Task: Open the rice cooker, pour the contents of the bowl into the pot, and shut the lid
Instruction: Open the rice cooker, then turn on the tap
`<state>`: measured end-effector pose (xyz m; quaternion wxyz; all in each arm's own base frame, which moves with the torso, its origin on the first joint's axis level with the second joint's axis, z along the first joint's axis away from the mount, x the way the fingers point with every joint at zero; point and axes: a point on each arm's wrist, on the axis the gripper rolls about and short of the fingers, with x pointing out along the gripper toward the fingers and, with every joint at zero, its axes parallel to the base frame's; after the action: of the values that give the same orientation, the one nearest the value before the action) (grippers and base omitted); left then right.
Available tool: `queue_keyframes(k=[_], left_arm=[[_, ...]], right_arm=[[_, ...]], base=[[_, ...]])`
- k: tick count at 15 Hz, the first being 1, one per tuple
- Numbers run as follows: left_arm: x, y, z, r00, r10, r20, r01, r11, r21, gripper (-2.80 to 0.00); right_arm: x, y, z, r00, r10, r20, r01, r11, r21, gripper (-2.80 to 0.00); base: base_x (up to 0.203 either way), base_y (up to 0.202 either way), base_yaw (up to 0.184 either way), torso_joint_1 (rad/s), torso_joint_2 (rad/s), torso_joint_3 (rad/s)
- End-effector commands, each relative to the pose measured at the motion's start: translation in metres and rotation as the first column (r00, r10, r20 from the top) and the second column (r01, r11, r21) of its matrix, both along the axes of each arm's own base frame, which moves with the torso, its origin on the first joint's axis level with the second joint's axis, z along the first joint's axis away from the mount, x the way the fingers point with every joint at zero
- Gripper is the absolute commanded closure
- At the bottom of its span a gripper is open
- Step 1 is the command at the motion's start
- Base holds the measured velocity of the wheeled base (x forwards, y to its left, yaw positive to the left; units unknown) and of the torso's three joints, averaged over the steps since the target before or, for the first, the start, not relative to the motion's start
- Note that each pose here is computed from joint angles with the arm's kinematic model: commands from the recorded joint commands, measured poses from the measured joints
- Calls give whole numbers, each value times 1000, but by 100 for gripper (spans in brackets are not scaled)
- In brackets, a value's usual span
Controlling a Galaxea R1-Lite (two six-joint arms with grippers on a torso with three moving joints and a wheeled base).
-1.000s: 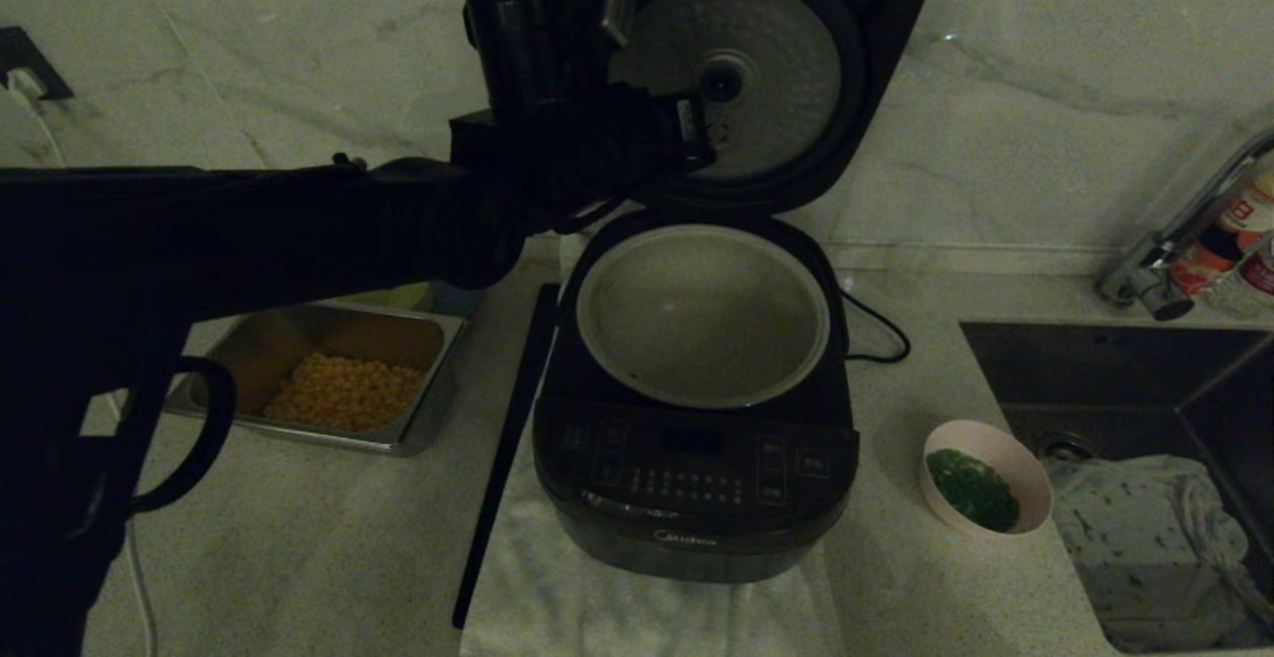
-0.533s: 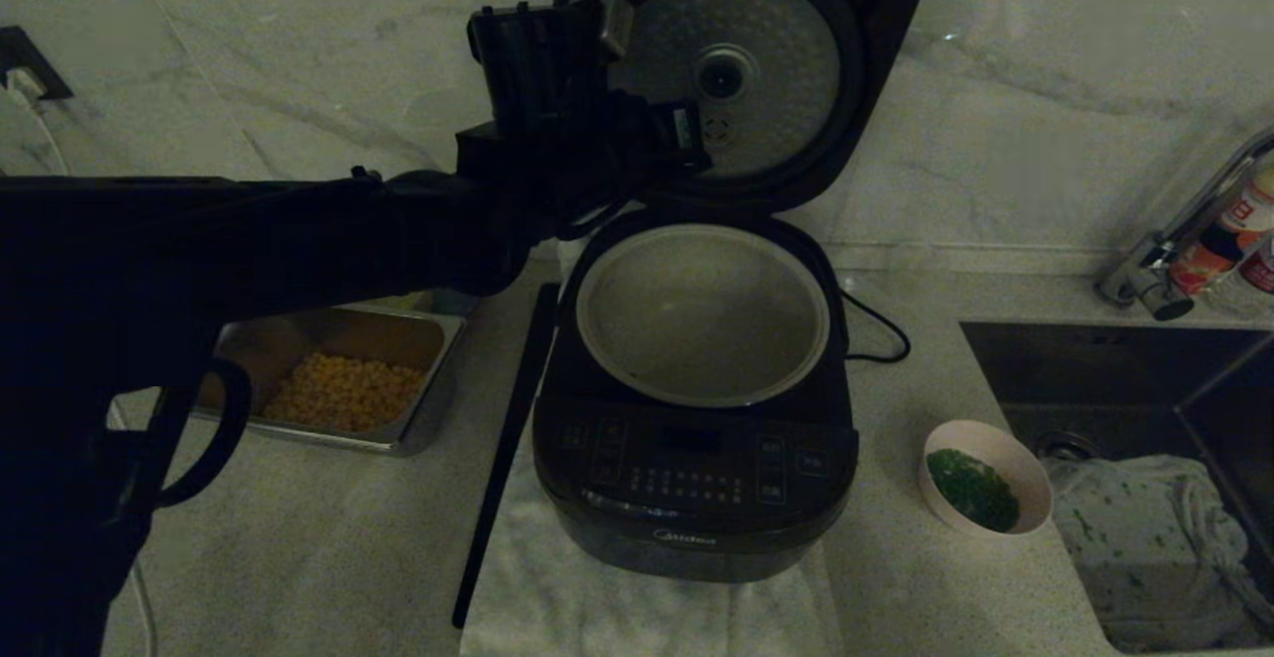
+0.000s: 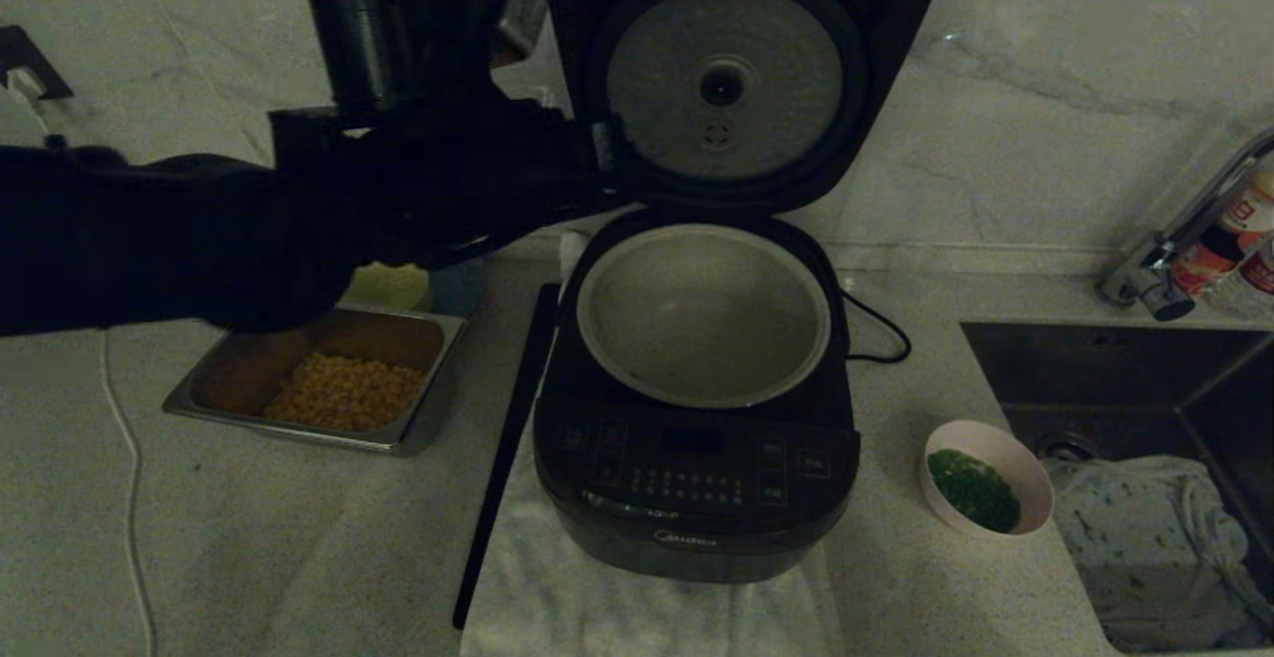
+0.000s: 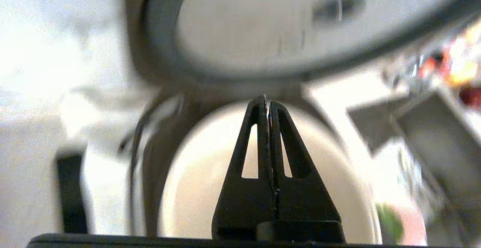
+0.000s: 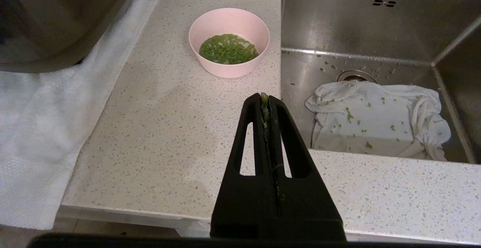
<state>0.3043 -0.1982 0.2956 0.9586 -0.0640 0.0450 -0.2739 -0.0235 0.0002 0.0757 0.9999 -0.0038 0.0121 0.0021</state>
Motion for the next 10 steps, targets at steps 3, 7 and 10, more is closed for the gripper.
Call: queue_keyframes(k=[3,7,10], left_arm=[[-85,64,-3,997,67,-34,-66,997,32,0],[-133,133,-27,941,335,-41,-333,941,53,0],[-175,169,-33,837,548,14,-548,836,23,0]], right_arm=[[0,0,0,1000,1,1,-1,1000,0,0],[0,0,0,1000,1,1,-1,1000,0,0],[0,0,0,1000,1,1,-1,1000,0,0]], base=[[0,0,0,0,0,0],[0,0,0,0,0,0],[0,0,0,0,0,0]])
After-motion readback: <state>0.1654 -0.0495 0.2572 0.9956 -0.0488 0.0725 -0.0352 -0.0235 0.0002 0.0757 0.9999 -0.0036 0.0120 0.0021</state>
